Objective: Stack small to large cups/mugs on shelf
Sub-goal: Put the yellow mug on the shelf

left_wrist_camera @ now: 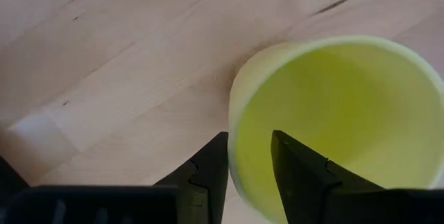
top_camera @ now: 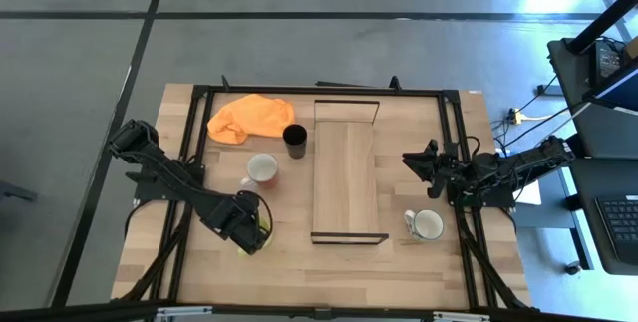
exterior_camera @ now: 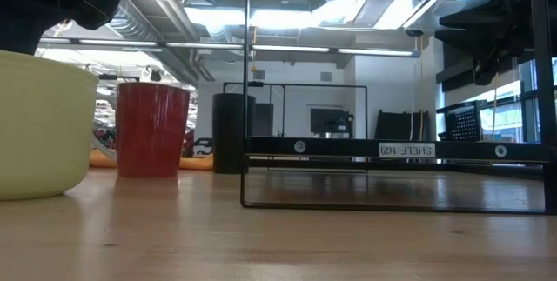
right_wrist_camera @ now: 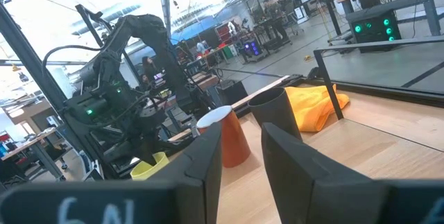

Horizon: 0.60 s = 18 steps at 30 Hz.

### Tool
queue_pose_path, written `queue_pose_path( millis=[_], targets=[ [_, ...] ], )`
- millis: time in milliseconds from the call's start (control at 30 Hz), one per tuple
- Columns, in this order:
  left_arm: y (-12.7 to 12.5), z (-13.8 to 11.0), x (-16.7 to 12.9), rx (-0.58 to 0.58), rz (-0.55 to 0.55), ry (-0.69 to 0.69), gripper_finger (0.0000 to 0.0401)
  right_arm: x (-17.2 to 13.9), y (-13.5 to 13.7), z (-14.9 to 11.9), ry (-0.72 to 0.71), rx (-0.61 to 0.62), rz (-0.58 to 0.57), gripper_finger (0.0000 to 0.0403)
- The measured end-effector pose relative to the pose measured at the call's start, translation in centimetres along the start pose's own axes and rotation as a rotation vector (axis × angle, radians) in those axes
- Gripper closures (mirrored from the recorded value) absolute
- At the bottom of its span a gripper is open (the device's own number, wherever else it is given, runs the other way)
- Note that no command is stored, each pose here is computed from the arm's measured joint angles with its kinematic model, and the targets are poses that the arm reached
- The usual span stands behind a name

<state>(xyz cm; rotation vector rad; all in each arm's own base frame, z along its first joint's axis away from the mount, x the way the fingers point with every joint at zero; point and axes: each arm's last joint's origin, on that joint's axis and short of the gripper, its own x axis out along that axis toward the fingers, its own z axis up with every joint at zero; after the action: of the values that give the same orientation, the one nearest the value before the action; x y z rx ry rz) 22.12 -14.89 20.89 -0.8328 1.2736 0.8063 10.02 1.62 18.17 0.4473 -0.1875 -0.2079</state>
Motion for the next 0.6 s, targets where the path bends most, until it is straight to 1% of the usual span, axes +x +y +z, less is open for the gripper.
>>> queue_pose_path(
  millis=[200, 333, 600],
  targets=[
    [-0.1, 0.8, 0.1, -0.028, 0.002, -0.009, 0.0334, 0.0, 0.0, 0.0, 0.000, 0.000, 0.000, 0.0298],
    [-0.2, 1.3, 0.1, -0.048, -0.006, 0.011, 0.0354, 0.0, 0.0, 0.0, 0.000, 0.000, 0.000, 0.0298],
    [-0.6, 2.3, 0.0, 0.002, -0.055, 0.019, 0.0392, 0.0, 0.0, 0.0, 0.000, 0.000, 0.001, 0.0298]
  ],
)
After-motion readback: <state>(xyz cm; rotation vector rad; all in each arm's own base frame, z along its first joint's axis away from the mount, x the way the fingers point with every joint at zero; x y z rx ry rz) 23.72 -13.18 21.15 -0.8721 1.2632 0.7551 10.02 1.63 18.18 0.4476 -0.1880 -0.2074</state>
